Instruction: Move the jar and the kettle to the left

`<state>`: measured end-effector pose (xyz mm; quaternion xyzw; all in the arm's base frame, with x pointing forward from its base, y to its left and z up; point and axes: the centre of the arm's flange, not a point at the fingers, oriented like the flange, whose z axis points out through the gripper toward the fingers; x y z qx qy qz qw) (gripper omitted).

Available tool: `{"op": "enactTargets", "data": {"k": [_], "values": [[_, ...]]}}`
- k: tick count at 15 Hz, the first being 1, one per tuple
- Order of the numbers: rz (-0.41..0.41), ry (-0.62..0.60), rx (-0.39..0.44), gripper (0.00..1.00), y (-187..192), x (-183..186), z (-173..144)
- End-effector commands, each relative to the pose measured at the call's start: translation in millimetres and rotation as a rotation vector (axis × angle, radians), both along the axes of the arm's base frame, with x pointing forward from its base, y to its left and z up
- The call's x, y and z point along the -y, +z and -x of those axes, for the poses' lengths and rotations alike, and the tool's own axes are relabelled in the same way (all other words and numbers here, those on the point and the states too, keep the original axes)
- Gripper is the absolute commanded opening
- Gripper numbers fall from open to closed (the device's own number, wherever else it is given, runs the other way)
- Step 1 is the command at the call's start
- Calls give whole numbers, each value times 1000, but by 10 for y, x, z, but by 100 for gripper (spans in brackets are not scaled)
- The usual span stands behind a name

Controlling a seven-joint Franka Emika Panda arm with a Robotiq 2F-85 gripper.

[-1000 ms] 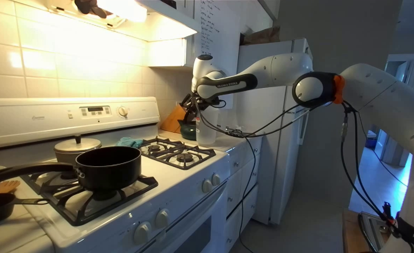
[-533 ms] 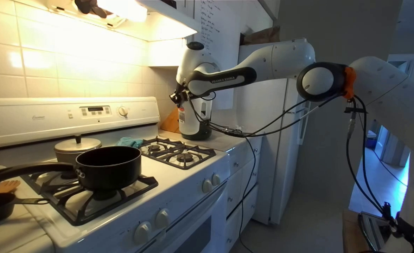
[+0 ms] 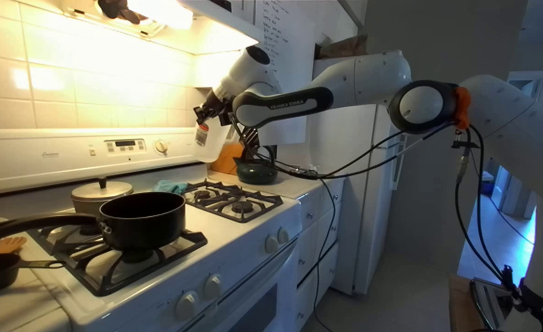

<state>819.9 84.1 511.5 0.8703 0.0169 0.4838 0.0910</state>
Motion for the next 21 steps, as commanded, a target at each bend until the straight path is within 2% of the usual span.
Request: {"op": "enactTargets", "data": {"k": [1,3,7,9,11,13,16,19,21], "values": [[-90,158,81,1,-38,-69,-194],[-183,218,76,1,-124,-198,-228],[-345,342,-19,1,-174,-496,-168],[-408,412,-93,1,-189,-612,-153],[-438,451,-219,1,-157,-675,-121],[-414,436,-367,1,-210,-609,-152],[-274,366,-525,1,-381,-414,-188],[-182,357,-594,1,-535,-261,-211],[-147,388,-600,1,-575,-277,-225]]}}
